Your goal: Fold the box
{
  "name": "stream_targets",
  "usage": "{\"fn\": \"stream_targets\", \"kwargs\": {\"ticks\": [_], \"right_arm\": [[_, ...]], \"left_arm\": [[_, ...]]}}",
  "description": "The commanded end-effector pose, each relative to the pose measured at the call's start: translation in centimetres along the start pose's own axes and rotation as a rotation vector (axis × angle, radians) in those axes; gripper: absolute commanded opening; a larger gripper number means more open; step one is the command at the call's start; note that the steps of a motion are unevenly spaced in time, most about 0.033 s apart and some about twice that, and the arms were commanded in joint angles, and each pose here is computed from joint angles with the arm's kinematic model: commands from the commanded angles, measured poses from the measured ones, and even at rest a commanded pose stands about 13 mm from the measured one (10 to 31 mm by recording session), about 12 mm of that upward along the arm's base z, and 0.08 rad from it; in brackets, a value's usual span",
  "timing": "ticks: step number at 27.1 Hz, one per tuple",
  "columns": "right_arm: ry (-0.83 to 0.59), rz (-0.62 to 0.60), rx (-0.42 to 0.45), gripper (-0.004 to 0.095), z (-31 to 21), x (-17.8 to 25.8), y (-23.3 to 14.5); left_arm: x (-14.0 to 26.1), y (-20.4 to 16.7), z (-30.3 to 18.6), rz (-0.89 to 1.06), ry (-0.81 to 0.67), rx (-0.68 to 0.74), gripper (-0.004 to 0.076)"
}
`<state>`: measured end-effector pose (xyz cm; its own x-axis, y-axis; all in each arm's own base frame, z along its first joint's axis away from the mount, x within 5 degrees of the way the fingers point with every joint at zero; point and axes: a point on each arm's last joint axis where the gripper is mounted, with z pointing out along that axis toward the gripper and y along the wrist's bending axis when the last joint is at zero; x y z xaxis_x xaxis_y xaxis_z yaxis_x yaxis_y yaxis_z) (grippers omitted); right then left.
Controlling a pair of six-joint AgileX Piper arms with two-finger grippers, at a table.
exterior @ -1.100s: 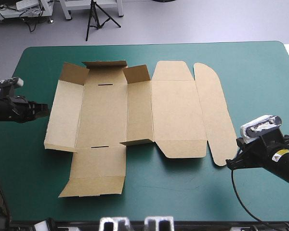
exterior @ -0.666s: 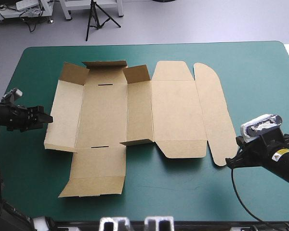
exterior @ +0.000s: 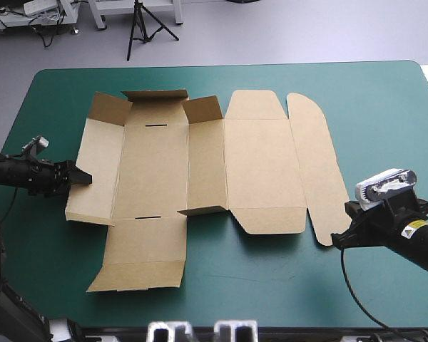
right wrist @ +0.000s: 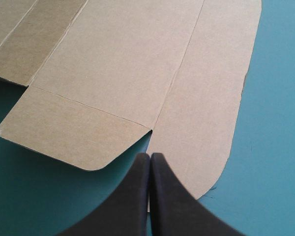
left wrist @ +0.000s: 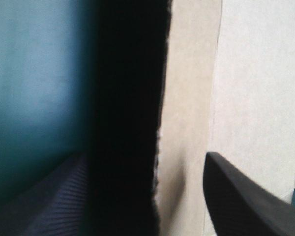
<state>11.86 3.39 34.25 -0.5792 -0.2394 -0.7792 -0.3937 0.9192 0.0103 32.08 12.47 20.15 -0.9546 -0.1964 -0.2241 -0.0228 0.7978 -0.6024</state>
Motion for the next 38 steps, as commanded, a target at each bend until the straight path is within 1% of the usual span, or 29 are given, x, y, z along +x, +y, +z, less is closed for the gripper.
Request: {"fn": "stream_targets", "kwargs": {"ticks": [1, 2, 4, 5, 6, 7, 11, 13, 16, 22, 25, 30, 34, 36, 38], "right_arm": [[-0.091, 0.005, 0.015, -0.0019, -0.7, -1.2, -0.1], [-0.091, 0.005, 0.015, -0.0019, -0.7, -1.2, -0.1], [-0.087, 0.006, 0.012, -0.0019, -0.7, -1.2, -0.1], [-0.088, 0.006, 0.012, -0.0019, -0.7, -1.2, -0.1], [-0.088, 0.006, 0.012, -0.0019, -0.7, -1.2, -0.1], [-0.088, 0.006, 0.012, -0.0019, -0.7, -1.2, -0.1], [-0.103, 0.008, 0.017, -0.0019, -0.7, -1.3, -0.1], [-0.107, 0.008, 0.018, -0.0018, -0.7, -1.4, -0.1], [-0.105, 0.008, 0.017, -0.0019, -0.7, -1.4, -0.1], [-0.105, 0.008, 0.017, -0.0019, -0.7, -1.4, -0.1], [-0.114, 0.003, 0.020, -0.0019, -0.8, -1.5, -0.1], [-0.141, -0.013, 0.026, -0.0019, -1.4, -2.1, -0.1], [-0.196, -0.025, 0.041, -0.0019, -2.4, -3.2, -0.1], [-0.231, -0.018, 0.059, -0.0019, -2.8, -3.8, -0.2], [-0.272, -0.014, 0.079, -0.0018, -3.4, -4.4, -0.3]], "left_arm": [[-0.5, -3.4, 0.6, 0.073, 0.046, 0.098, 0.0349], [-0.7, -3.6, 1.4, 0.082, 0.058, 0.099, 0.0321], [-1.0, -4.0, 2.2, 0.076, 0.051, 0.079, 0.0202], [-1.0, -4.1, 2.4, 0.079, 0.052, 0.078, 0.0084], [-1.0, -4.3, 2.4, 0.083, 0.064, 0.087, 0.0018], [-0.7, -4.6, 2.3, 0.112, 0.097, 0.119, -0.0004], [-0.7, -5.4, 1.9, 0.147, 0.072, 0.142, -0.0004], [-0.9, -6.5, 1.4, 0.212, 0.037, 0.162, -0.0005], [-1.5, -8.9, 0.3, 0.333, 0.006, 0.143, -0.0009], [-3.0, -14.7, -3.1, 0.615, -0.031, -0.017, -0.0009], [-4.1, -18.4, -5.1, 0.715, -0.111, -0.090, -0.0009], [-4.7, -25.0, -7.8, 0.961, -0.232, -0.178, -0.0009], [-4.7, -29.7, -8.8, 1.139, -0.347, -0.285, -0.0009], [-4.5, -31.6, -8.4, 1.213, -0.399, -0.307, -0.0009], [-4.1, -33.0, -7.6, 1.312, -0.418, -0.338, -0.0009]]}}
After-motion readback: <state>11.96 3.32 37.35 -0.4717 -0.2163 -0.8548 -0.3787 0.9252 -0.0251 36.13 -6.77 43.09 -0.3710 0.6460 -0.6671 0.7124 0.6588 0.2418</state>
